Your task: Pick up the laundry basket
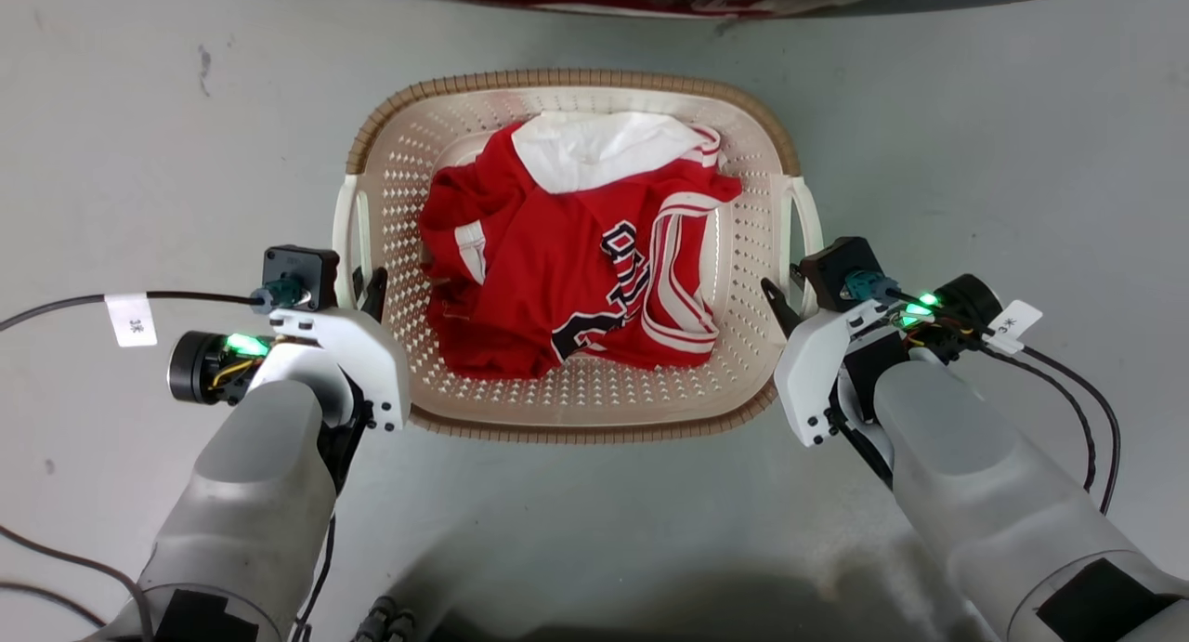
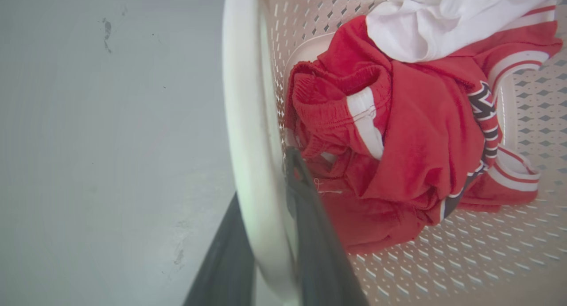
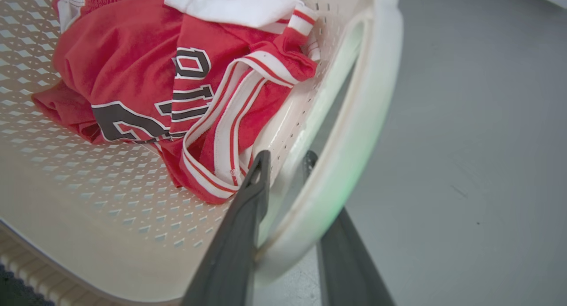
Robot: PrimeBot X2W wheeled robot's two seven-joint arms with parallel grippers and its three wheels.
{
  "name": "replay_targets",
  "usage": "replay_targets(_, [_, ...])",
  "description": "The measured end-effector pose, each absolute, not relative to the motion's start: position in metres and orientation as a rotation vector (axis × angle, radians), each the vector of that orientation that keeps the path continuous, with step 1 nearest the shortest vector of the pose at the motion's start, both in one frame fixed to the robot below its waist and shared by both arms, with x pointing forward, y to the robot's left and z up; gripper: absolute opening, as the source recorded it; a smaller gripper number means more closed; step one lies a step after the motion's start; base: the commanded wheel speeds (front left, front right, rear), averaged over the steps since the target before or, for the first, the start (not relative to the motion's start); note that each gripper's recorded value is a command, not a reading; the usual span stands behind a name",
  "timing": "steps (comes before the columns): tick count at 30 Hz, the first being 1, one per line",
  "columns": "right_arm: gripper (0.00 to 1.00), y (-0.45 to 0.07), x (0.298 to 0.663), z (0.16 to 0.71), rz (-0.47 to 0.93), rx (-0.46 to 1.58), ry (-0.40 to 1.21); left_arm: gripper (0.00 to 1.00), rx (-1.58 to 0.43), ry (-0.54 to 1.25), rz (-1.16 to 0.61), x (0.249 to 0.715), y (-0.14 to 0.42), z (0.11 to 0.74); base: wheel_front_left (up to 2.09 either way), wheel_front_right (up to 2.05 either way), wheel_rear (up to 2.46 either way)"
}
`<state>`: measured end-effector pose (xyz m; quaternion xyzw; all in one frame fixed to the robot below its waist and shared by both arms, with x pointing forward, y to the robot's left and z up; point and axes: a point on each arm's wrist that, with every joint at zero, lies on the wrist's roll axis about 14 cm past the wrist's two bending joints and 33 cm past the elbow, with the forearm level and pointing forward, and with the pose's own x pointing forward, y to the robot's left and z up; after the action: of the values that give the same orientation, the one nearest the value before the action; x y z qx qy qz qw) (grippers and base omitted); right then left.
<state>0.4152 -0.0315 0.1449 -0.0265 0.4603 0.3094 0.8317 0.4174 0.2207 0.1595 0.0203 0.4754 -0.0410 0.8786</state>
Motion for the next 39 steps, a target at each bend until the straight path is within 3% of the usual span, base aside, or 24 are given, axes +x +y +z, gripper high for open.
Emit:
replay_targets(21, [0.00, -0.055, 0.387, 0.226, 0.608, -0.140, 0.966, 0.00, -0.016, 0.957, -0.124, 0.388, 0.192, 0.233, 0.00, 0.00, 0.00])
replay_targets(39, [0.00, -0.073, 0.340, 0.286, 0.550, -0.187, 0.963, 0.00, -0.026, 0.955, -0.192, 0.351, 0.174, 0.291, 0.00, 0.00, 0.00])
